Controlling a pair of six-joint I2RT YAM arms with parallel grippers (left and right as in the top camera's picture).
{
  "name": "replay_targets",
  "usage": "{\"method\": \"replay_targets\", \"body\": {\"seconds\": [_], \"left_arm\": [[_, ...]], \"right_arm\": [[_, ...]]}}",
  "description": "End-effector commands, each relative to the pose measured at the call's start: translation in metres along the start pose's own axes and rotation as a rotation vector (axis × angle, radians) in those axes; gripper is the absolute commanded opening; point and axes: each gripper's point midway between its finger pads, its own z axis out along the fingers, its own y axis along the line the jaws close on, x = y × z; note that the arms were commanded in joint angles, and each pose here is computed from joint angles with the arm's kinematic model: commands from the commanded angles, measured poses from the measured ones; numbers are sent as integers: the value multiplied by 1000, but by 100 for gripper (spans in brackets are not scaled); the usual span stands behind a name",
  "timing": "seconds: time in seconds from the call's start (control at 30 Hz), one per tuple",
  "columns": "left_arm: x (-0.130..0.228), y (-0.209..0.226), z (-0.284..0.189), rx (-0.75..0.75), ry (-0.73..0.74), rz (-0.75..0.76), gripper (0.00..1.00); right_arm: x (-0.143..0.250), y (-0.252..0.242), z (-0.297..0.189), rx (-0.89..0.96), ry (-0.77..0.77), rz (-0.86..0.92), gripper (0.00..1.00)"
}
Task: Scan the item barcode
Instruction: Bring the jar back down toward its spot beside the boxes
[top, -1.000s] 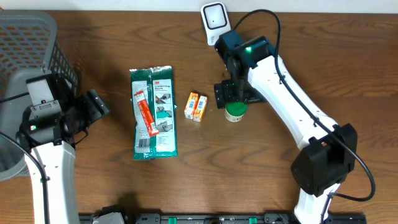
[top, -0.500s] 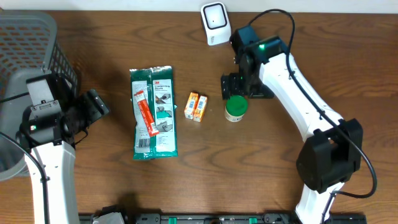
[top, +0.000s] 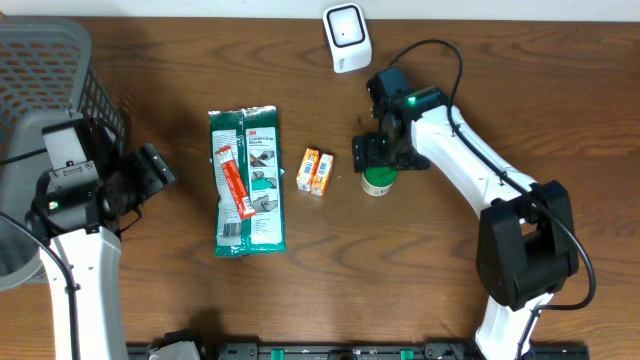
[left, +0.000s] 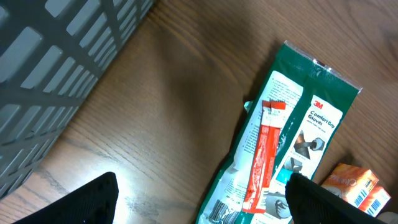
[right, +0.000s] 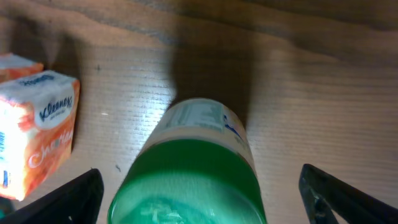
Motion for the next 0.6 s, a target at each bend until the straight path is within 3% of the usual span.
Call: {"method": "replay_targets", "body": {"seconds": [0.0, 0.57], "left_arm": [[-3, -2, -2, 6, -6, 5, 86], [-3, -2, -2, 6, -6, 6, 87]], "right_arm": [[6, 5, 11, -3, 0, -29, 92], [11, 7, 16, 96, -32, -136, 80]]}}
